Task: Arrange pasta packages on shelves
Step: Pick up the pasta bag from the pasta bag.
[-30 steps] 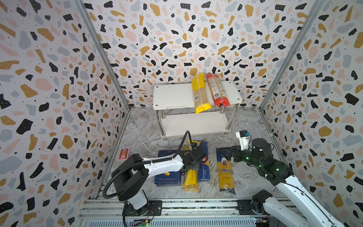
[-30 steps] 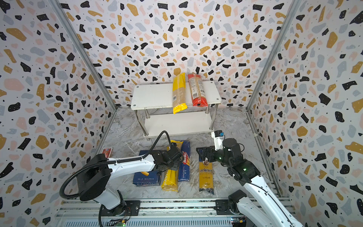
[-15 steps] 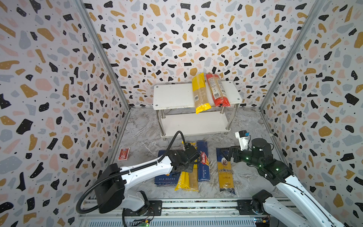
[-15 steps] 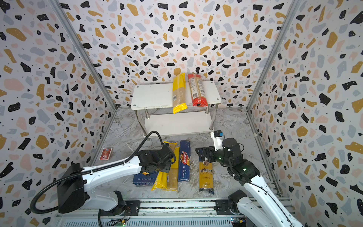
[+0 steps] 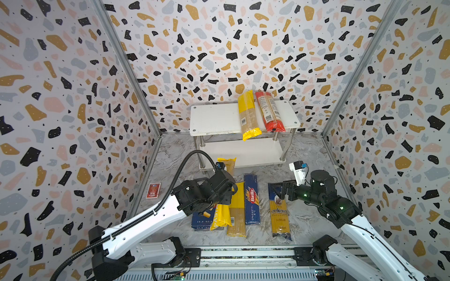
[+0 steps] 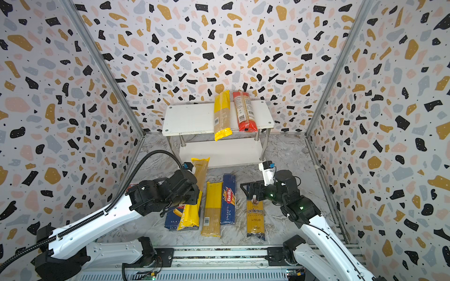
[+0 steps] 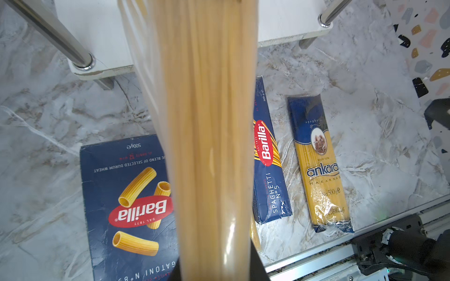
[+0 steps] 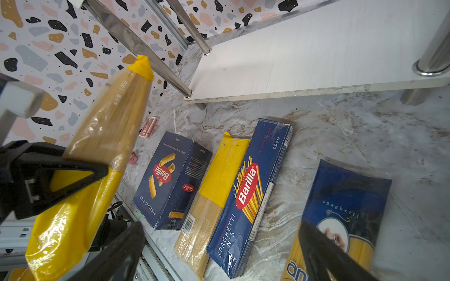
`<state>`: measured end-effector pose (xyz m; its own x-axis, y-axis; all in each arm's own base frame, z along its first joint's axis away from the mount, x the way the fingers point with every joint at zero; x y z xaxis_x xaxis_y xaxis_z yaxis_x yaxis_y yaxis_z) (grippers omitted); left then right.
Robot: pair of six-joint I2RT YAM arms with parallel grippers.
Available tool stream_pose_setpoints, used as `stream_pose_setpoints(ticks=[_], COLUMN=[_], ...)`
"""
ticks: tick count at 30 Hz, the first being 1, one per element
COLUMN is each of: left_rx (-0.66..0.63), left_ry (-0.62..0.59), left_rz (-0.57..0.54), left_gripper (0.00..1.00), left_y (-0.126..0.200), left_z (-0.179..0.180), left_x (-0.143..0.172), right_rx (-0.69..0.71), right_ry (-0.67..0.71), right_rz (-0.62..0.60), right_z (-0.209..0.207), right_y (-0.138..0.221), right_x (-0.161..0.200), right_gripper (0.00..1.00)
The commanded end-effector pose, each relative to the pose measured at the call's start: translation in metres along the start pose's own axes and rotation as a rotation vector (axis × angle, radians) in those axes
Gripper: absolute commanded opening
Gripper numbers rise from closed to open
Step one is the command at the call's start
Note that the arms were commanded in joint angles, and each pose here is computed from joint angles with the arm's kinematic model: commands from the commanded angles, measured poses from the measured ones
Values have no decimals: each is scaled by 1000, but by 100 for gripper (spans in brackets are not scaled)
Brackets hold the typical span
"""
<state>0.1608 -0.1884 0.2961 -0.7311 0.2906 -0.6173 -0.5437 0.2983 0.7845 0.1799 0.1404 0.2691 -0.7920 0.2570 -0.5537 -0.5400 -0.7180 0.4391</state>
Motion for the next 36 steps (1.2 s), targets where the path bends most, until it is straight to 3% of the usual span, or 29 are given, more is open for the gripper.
stream_pose_setpoints(ticks=[1, 14, 20, 36], left_rx=[9, 86, 60, -60], left_ry=[53, 85, 87, 10], left_rz=[-154, -300, -375, -442], left_gripper=[0, 0, 0, 0], left_y=[34, 90, 115, 132], left_z=[6, 7, 9, 3], left_x=[-27, -59, -84, -175], right_rx=[-57, -74, -86, -147], right_ry=[36, 42, 58, 112], right_rz=[-22, -31, -42, -35], right_z=[16, 24, 30, 43], right_y=[7, 14, 20, 28], right_x=[-9, -13, -15, -18], right_gripper=[99, 99, 99, 99])
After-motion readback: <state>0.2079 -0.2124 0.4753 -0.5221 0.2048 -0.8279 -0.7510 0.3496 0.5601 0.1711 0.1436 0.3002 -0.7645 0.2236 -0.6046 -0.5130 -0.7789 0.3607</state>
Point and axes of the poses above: each gripper's point midway between its finger pads, its own y axis back along the fingers, its own z axis along the line the jaws close on, x = y × z, the point moved 7 cm from there along y, back along the fingers, and after that the axes turned 15 degrees about -y, right-handed, at the moved point
